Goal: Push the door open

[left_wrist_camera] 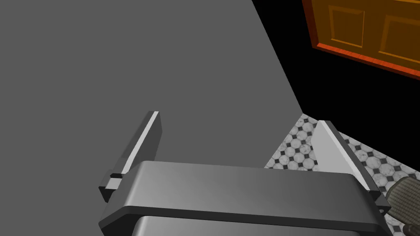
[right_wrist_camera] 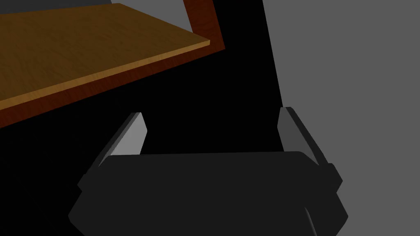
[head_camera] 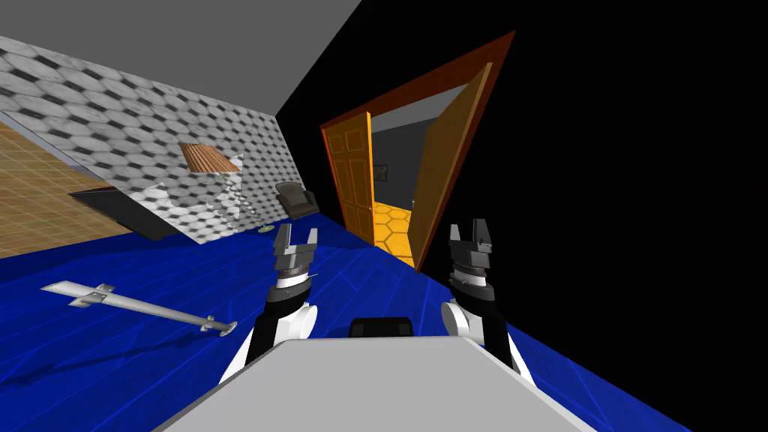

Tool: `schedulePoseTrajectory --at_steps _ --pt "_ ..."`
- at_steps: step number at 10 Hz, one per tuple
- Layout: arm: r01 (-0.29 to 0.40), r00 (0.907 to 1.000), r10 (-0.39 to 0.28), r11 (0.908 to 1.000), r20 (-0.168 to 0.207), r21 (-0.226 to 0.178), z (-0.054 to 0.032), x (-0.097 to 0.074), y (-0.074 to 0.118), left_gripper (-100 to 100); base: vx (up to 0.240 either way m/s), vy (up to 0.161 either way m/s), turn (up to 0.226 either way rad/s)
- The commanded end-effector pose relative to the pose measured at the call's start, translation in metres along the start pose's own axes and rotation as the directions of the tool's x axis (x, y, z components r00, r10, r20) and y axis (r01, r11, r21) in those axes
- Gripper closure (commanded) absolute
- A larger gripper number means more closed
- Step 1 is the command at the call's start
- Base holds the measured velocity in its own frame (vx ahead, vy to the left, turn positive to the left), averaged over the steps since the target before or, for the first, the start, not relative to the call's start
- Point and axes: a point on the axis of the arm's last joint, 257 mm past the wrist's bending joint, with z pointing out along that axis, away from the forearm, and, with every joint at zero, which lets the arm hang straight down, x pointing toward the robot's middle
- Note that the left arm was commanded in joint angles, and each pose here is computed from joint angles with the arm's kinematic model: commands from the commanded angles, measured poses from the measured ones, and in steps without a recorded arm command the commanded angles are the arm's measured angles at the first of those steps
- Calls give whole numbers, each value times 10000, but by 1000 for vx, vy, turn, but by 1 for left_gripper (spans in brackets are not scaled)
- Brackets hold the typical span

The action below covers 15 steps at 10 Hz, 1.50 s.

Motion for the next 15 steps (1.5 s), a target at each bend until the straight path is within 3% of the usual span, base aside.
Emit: schedulePoseTrajectory --at_steps 1,9,11,15 --pt "100 9999 -102 9998 -115 -172 -22 46 118 -100 157 -58 -14" --pt "508 9968 -563 9943 -567 -942 -140 261 623 -100 137 49 -11" --pt "660 9943 -760 9897 -750 -1274 -199 360 828 -100 147 42 -14" --pt "819 9906 -985 9828 -951 -1654 -274 477 1055 -100 117 47 -11"
